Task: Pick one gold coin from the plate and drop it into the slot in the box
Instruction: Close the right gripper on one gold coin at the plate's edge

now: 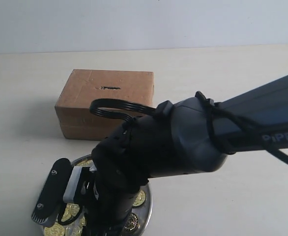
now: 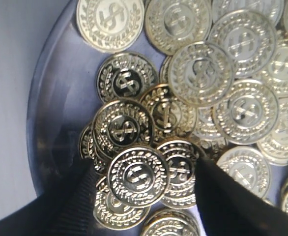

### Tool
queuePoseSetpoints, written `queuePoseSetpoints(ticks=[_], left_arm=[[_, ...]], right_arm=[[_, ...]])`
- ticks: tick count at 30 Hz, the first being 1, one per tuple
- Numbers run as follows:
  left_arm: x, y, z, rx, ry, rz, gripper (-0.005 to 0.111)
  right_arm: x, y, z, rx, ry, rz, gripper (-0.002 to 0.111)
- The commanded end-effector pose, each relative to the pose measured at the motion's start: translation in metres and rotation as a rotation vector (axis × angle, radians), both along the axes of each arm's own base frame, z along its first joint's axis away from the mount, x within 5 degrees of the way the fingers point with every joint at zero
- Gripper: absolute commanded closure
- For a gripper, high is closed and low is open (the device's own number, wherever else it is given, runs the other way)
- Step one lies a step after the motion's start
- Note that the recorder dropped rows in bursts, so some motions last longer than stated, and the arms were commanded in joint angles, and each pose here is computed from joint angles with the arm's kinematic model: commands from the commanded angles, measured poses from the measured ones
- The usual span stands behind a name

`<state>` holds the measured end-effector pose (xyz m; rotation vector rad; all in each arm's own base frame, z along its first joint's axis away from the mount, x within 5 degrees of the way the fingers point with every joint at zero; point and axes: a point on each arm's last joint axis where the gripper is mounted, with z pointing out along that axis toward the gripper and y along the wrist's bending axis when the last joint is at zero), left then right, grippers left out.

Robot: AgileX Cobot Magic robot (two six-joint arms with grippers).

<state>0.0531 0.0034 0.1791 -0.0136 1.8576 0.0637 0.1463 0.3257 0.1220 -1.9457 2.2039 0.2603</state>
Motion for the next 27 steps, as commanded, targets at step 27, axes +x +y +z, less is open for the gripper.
queuePoseSetpoints(ticks=[27], left_arm=[[0.0,0.0,0.0021,-0.001,-0.019,0.002,0.107]], right_arm=[[-0.0007,0.0005,-0.0027,-0.039,0.018,0.006,0.056]])
